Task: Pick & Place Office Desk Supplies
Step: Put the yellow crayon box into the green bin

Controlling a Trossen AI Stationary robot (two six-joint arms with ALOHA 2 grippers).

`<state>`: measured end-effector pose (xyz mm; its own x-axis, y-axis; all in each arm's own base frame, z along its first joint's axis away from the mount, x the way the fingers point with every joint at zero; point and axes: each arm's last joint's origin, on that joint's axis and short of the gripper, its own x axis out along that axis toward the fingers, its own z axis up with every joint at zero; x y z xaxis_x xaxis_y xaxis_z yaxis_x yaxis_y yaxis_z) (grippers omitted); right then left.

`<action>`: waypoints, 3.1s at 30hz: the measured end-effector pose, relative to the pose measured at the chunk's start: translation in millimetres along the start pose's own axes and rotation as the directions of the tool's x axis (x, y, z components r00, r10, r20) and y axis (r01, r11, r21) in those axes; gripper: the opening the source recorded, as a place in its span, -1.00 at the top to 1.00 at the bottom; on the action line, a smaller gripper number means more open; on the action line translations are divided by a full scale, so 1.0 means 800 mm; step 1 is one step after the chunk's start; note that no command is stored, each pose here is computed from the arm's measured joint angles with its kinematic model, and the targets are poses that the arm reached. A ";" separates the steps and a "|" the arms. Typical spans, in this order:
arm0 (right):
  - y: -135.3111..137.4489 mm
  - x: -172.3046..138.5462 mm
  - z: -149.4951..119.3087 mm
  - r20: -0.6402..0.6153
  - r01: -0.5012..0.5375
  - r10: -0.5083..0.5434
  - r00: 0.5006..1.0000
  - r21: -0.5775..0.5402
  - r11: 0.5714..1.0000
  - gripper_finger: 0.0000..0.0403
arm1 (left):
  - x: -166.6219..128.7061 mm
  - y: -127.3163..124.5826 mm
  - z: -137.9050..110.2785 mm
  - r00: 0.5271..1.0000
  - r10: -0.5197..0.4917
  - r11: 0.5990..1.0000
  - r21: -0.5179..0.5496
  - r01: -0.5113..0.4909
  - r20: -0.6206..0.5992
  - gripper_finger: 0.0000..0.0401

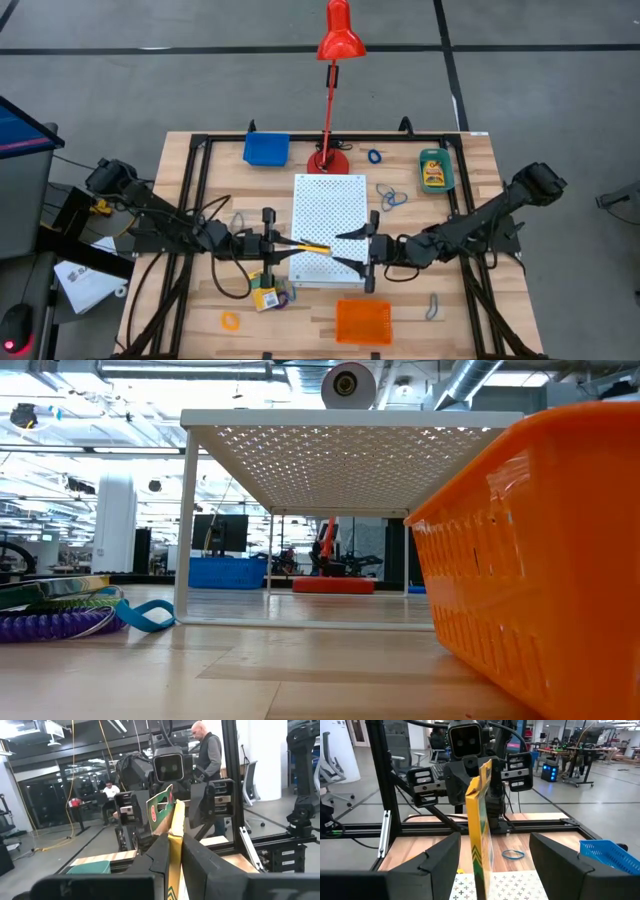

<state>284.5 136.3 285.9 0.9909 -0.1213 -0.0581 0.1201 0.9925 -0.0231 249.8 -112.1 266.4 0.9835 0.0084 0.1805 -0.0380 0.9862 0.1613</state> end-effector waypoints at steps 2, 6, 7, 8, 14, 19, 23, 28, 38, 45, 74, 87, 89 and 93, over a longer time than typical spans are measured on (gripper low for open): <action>-0.002 0.002 0.000 0.000 0.006 -0.006 1.000 0.000 1.000 -0.16 | 0.000 0.000 0.002 1.000 -0.007 1.000 -0.007 0.007 0.017 0.88; -0.005 0.004 0.001 0.006 -0.014 0.014 1.000 0.006 1.000 -0.16 | 0.003 0.003 0.003 0.998 -0.024 1.000 -0.018 0.025 0.054 0.88; -0.006 0.005 0.001 0.006 -0.020 0.020 1.000 0.006 1.000 -0.16 | 0.004 0.003 0.002 0.998 -0.021 1.000 -0.019 0.023 0.059 0.88; -0.008 0.006 0.001 0.008 -0.020 0.020 1.000 0.007 1.000 -0.16 | 0.006 0.003 0.000 0.998 -0.018 1.000 -0.020 0.019 0.062 0.88; -0.009 0.007 0.002 0.017 -0.017 0.017 1.000 -0.004 1.000 -0.16 | 0.030 0.002 -0.012 0.999 0.002 1.000 -0.003 -0.001 0.034 0.88; -0.009 0.007 0.002 0.014 -0.016 0.016 1.000 -0.014 1.000 -0.16 | 0.054 -0.002 -0.016 1.000 -0.005 1.000 0.024 0.004 0.029 0.88; -0.009 0.007 0.000 -0.001 -0.013 0.013 1.000 -0.024 1.000 -0.16 | 0.061 -0.002 -0.012 0.999 0.001 0.999 0.042 -0.002 0.043 0.88; -0.010 0.007 -0.002 -0.017 0.010 -0.011 1.000 -0.030 0.999 -0.16 | 0.060 -0.001 -0.006 0.998 -0.008 0.999 0.039 0.006 0.058 0.88; -0.010 0.007 -0.002 -0.017 0.014 -0.014 1.000 -0.028 1.000 -0.07 | 0.059 -0.004 -0.005 0.998 -0.019 0.999 0.036 0.017 0.060 0.88; -0.011 0.007 -0.002 -0.017 0.015 -0.015 1.000 -0.027 1.000 0.25 | 0.059 -0.004 -0.005 0.998 -0.027 0.999 0.028 0.025 0.063 0.88; -0.008 0.000 -0.007 -0.048 0.129 -0.134 0.990 -0.098 0.987 0.87 | 0.035 0.000 0.026 0.979 0.203 0.969 0.145 -0.200 -0.010 0.42; -0.047 -0.081 0.010 -0.167 0.450 -0.456 0.874 -0.074 0.890 0.87 | -0.037 -0.017 0.064 0.968 0.144 0.987 0.094 -0.127 -0.206 0.35; -0.062 -0.095 0.010 -0.187 0.508 -0.508 0.841 -0.051 0.860 0.87 | -0.042 -0.024 0.064 0.970 0.115 0.992 0.073 -0.101 -0.216 0.36; -0.102 -0.118 0.007 -0.251 0.616 -0.594 0.765 0.012 0.788 0.87 | -0.051 -0.036 0.064 0.970 0.069 0.997 0.041 -0.061 -0.235 0.37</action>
<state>181.2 66.5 298.9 0.6713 -0.6858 -0.2811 0.7053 0.7076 -0.0420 201.8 -148.9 304.0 0.9925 0.1146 -0.0416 -0.1048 0.9762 0.1899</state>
